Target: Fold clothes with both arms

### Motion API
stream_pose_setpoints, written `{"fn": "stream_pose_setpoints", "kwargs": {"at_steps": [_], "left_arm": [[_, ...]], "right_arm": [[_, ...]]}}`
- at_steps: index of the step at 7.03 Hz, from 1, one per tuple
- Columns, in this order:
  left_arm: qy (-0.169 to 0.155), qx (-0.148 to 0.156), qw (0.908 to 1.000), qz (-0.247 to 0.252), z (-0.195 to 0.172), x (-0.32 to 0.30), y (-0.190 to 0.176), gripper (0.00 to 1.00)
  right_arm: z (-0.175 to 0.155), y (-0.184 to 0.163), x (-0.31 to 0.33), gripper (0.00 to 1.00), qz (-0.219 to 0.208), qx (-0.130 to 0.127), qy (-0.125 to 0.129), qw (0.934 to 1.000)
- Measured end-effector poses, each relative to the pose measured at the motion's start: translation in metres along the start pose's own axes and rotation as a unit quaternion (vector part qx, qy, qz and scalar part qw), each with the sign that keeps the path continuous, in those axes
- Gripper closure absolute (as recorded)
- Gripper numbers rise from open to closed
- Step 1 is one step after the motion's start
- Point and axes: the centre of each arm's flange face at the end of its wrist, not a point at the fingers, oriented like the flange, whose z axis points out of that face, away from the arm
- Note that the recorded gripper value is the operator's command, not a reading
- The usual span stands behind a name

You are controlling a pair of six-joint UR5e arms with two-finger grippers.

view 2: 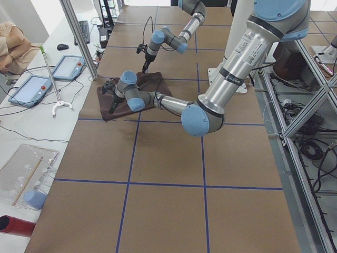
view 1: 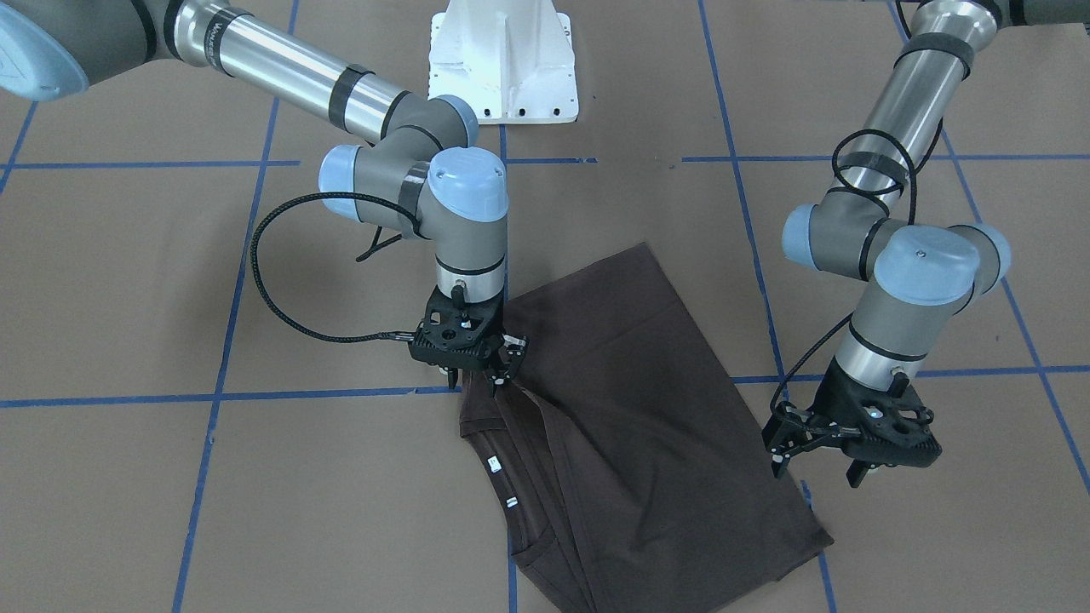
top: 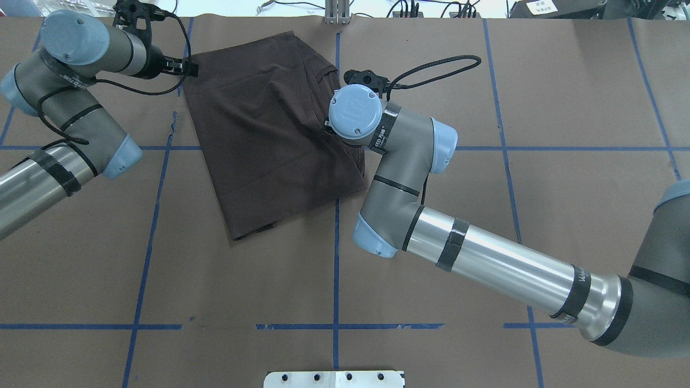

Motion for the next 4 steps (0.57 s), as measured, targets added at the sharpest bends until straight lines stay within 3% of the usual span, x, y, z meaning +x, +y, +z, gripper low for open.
{"fn": "stream_pose_setpoints", "kwargs": {"at_steps": [4], "left_arm": [[0.000, -0.001, 1.0000, 0.000, 0.001, -0.001, 0.001, 0.00]], "right_arm": [[0.018, 0.011, 0.001, 0.49, -0.010, 0.006, 0.017, 0.9998]]}}
